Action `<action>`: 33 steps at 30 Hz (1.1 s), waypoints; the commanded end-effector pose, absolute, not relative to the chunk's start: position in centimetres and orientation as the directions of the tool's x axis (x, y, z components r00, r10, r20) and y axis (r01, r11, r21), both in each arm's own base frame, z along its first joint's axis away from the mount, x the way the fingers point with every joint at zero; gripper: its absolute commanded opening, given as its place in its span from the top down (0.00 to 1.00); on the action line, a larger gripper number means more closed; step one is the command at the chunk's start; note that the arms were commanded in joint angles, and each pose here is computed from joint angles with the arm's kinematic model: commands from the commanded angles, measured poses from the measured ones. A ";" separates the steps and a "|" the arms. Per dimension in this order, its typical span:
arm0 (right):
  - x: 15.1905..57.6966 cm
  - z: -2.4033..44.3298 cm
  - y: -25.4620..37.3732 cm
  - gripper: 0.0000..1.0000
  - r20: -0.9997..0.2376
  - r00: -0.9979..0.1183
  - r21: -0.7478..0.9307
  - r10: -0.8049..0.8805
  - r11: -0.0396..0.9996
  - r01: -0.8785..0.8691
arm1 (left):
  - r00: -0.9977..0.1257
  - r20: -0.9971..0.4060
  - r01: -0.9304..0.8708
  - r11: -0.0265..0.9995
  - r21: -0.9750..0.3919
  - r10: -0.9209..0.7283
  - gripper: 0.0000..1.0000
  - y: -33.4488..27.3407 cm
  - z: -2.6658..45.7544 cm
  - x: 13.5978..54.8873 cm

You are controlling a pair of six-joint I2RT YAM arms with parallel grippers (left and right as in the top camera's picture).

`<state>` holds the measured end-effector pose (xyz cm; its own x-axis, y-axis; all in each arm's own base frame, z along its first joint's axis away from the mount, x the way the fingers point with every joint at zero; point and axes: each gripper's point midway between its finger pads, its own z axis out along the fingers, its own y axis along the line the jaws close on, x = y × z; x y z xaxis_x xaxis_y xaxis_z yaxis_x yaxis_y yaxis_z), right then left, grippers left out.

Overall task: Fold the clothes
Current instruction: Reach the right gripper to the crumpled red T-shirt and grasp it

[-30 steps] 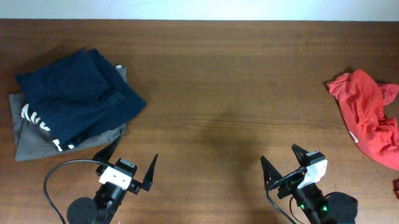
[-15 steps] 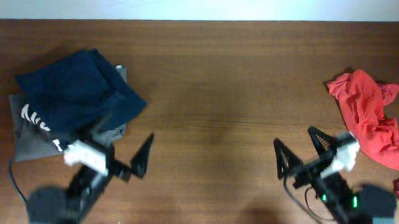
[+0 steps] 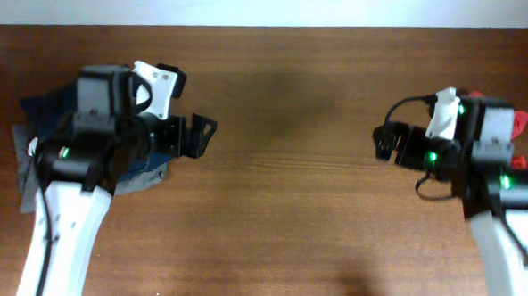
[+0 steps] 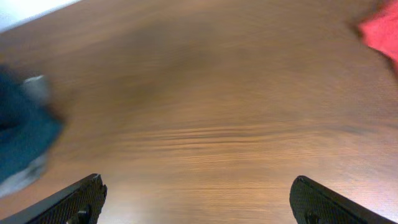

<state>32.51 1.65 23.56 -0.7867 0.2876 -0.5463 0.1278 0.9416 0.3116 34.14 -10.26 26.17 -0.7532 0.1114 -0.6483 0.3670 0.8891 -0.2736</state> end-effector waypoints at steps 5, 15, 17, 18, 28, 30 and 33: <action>37.2 21.9 -11.6 0.01 -0.492 -0.643 0.211 0.587 0.797 0.566 | -0.813 -0.566 0.367 0.874 -0.318 0.136 0.01 -11.0 23.9 34.1; 38.2 11.2 -21.7 0.13 -0.283 -0.572 0.173 0.770 0.627 0.759 | -0.809 -0.573 0.370 0.874 -0.316 0.136 0.01 -11.0 24.1 34.2; 38.5 9.5 -22.1 0.13 -0.265 -0.574 0.165 0.775 0.623 0.765 | -0.807 -0.575 0.371 0.874 -0.315 0.135 0.01 -11.0 24.1 34.2; 38.6 8.9 -22.2 0.13 -0.255 -0.576 0.162 0.777 0.622 0.766 | -0.806 -0.576 0.371 0.873 -0.315 0.135 0.01 -11.0 24.1 34.3; 37.9 4.5 -23.1 0.30 -0.216 -0.596 0.037 0.773 0.617 0.786 | -0.805 -0.578 0.372 0.873 -0.314 0.135 0.01 -11.0 24.2 34.3; 37.5 3.5 -22.9 0.41 -0.182 -0.599 0.033 0.780 0.614 0.789 | -0.803 -0.580 0.373 0.873 -0.314 0.135 0.00 -11.0 24.2 34.3; 37.1 2.7 -22.7 0.43 -0.155 -0.603 0.021 0.782 0.613 0.790 | -0.802 -0.582 0.374 0.873 -0.313 0.134 0.01 -11.0 24.2 34.4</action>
